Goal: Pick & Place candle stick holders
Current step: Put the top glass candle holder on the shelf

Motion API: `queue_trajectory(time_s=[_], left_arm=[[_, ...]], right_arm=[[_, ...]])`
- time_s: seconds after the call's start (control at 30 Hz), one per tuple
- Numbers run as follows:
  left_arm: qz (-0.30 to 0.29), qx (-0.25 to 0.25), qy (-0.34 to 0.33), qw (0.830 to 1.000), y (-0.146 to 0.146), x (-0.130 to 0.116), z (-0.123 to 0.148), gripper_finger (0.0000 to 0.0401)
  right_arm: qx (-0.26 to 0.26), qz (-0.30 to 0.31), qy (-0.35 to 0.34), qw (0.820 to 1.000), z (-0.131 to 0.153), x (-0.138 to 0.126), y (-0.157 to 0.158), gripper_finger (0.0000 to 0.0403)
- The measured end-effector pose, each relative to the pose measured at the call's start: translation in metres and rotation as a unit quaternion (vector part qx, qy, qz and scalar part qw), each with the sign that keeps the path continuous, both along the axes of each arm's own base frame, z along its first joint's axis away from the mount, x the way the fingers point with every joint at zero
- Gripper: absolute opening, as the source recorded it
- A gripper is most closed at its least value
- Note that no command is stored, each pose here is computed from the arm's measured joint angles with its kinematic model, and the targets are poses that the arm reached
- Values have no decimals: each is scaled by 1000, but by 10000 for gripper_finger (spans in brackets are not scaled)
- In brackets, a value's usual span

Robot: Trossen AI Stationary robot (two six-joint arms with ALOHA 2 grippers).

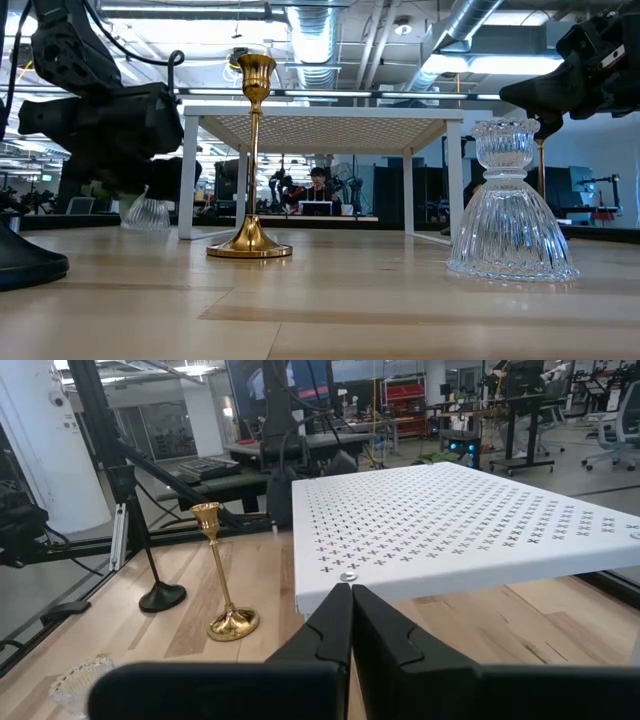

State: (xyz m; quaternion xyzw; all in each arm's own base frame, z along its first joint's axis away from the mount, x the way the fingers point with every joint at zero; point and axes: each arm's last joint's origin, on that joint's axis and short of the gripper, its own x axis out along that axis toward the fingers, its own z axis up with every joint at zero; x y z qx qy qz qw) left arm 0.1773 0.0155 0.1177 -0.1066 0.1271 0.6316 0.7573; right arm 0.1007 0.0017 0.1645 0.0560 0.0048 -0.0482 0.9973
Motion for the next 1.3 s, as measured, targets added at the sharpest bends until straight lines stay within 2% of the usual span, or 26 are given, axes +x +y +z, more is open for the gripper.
queue_trajectory(time_s=[0.2,0.37,0.53,0.67,0.9,1.0,1.3], left_arm=[[-11,-3,0,1000,-4,0,0,127],[-30,-10,6,999,-10,0,-1,153],[-41,-13,11,999,-13,-2,2,126],[-56,-31,20,998,-15,-9,8,125],[-76,-93,40,992,-14,-30,24,135],[-80,-101,37,991,-13,-37,31,126],[-110,-95,24,989,-12,-47,47,134]], right_arm=[[0,0,0,1000,0,0,0,0],[0,0,0,1000,0,0,0,0],[0,0,0,1000,0,0,0,0],[0,0,0,1000,0,0,0,0],[0,0,0,1000,0,0,0,0],[0,0,0,1000,0,0,0,0],[0,0,0,1000,0,0,0,0]])
